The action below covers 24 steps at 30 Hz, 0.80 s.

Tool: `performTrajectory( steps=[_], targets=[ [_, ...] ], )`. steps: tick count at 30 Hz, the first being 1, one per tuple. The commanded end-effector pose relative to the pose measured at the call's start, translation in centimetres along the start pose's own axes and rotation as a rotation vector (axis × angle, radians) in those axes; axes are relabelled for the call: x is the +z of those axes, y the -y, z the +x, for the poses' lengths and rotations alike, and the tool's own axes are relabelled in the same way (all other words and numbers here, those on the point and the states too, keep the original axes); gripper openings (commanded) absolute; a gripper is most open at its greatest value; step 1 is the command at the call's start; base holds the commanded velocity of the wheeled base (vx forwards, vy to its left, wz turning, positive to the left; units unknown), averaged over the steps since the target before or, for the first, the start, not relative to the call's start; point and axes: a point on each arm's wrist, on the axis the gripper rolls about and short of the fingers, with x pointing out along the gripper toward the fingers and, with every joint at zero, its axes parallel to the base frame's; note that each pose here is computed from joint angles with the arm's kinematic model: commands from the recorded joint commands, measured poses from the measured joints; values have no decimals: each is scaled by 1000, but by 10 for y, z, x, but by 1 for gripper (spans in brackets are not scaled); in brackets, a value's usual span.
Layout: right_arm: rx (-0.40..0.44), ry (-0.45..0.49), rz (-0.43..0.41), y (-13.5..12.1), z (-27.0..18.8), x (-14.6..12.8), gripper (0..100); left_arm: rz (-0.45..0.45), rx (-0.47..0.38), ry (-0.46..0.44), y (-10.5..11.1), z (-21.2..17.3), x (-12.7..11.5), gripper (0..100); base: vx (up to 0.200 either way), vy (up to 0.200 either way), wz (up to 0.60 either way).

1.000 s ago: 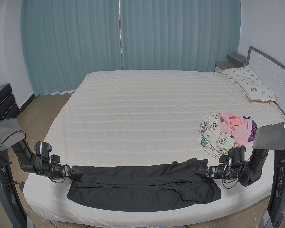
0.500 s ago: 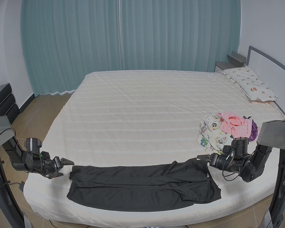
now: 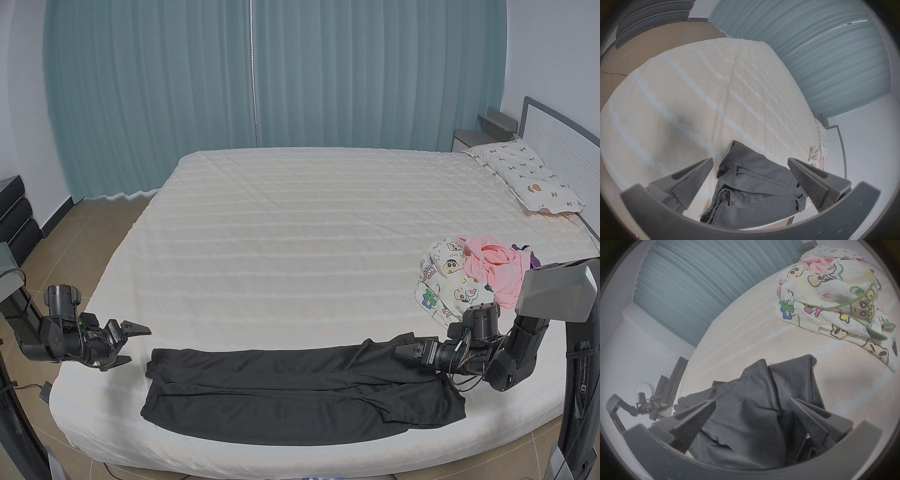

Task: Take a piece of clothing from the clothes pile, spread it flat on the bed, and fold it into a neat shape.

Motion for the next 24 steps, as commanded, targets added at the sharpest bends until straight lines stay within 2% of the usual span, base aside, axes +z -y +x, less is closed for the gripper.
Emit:
performTrajectory(
  steps=[1,15,24],
  targets=[
    [-18,-17,-8,4,3,-5,0,-9,9,-11,-3,2,-3,100,0,0,0],
    [-41,16,7,6,-28,-2,0,-2,19,-46,-3,2,-15,100,0,0,0],
    [-60,14,20,14,-31,-4,0,-4,25,-62,-3,2,-21,100,0,0,0]
  ],
)
